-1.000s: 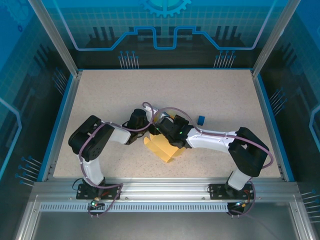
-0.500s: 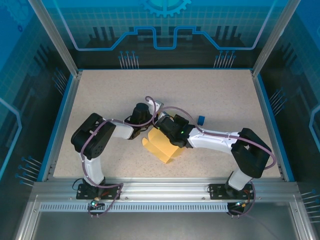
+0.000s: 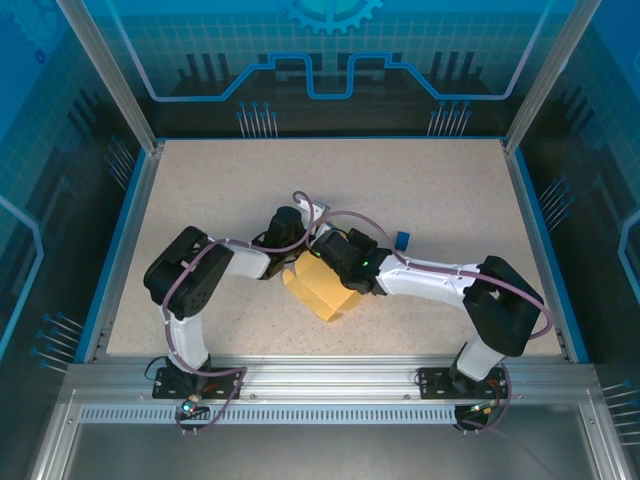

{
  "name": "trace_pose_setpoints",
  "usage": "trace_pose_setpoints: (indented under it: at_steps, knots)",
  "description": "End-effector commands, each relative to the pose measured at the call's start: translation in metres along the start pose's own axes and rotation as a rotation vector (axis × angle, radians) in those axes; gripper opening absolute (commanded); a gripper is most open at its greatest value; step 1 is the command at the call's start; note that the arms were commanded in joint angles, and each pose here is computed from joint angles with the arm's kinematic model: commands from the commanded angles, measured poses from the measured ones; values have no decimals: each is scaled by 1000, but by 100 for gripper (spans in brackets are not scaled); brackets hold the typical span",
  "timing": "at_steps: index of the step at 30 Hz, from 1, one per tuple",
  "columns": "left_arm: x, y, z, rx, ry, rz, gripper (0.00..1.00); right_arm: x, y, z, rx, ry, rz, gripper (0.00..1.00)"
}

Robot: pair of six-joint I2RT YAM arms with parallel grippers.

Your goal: Fold the paper box

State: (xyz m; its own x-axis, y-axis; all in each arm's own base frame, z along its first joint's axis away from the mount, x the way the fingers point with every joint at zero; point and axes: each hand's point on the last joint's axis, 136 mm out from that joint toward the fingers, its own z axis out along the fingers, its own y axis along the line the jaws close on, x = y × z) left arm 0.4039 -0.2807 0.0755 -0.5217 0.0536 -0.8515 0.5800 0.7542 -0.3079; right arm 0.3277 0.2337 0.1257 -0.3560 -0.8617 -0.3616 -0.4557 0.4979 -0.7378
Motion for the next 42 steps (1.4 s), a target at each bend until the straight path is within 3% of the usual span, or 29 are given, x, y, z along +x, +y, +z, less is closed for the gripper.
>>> trace_pose_setpoints:
  at_steps: [1, 10, 13, 18, 23, 27, 32, 42]
  knots:
    - [-9, 54, -8, -262, -35, -97, 19, 3, 7, -9, -27, -2, 15, 0]
    - [-12, 83, -20, -450, -58, -175, 1, 9, 18, -15, -45, 3, 21, 0]
    - [-11, 88, -23, -491, -53, -184, 0, 11, 22, -15, -55, 4, 28, 0]
    - [-18, 67, -17, -360, -75, -173, 0, 16, 23, -13, -48, 18, 36, 0]
    - [-21, 38, -13, -192, -62, -93, 34, 19, 12, -10, -29, 33, 58, 0]
    - [-15, 25, -18, -128, -47, -65, 50, 17, 3, -10, -35, 26, 96, 0]
    - [-2, 17, -23, -78, -16, -40, 60, 11, -2, -12, -66, 0, 144, 0]
    - [8, -6, -26, 55, 9, -10, 70, 9, -6, -10, -105, 1, 184, 0]
